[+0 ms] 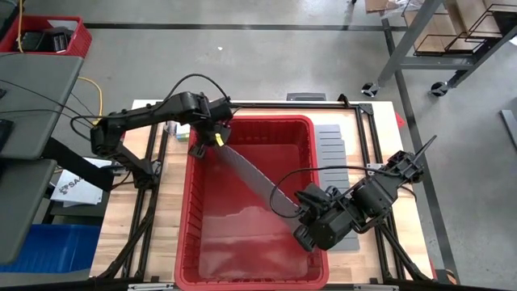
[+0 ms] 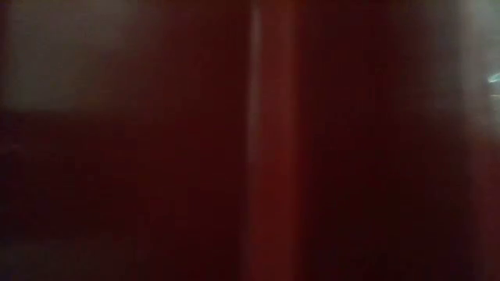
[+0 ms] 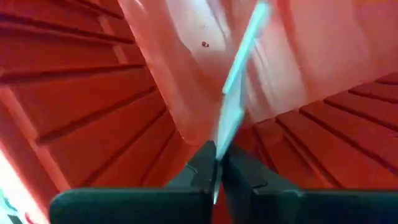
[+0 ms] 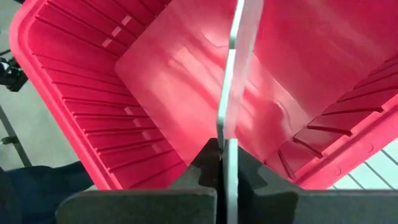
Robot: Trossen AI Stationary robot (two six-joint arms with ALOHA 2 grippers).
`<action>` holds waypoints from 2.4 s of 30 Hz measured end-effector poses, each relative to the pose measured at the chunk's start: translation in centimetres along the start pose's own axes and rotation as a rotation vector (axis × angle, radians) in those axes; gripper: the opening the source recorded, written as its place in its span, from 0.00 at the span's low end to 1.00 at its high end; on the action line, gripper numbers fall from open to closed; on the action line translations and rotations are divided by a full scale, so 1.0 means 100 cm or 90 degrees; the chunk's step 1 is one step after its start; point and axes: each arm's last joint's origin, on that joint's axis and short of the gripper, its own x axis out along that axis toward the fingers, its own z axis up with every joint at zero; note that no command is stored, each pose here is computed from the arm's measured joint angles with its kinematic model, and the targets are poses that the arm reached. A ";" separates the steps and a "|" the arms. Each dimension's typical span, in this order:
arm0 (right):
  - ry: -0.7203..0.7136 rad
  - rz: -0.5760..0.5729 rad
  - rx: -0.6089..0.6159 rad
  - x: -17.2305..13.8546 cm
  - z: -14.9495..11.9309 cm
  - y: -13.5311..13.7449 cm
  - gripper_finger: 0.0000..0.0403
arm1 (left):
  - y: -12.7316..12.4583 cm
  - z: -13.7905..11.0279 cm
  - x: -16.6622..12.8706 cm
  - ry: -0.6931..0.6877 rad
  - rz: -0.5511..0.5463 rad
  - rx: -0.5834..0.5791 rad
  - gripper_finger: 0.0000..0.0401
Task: Sort blocks
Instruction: Assemble the bin divider into the red bin
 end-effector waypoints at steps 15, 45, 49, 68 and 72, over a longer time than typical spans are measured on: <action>-0.008 0.087 0.004 -0.030 0.001 -0.004 0.00 | 0.004 0.004 -0.097 -0.107 0.177 0.010 0.00; -0.066 0.322 -0.020 -0.038 -0.019 0.045 0.00 | 0.013 0.089 -0.137 -0.455 0.439 0.220 0.00; -0.048 0.330 -0.012 -0.042 -0.029 0.046 0.00 | 0.015 0.108 -0.120 -0.465 0.408 0.241 0.00; -0.116 0.201 0.065 -0.041 -0.041 0.029 0.00 | 0.041 0.125 -0.073 -0.338 0.407 0.211 0.00; -0.123 0.224 0.058 -0.042 -0.039 0.033 0.00 | 0.041 0.126 -0.076 -0.354 0.419 0.237 0.00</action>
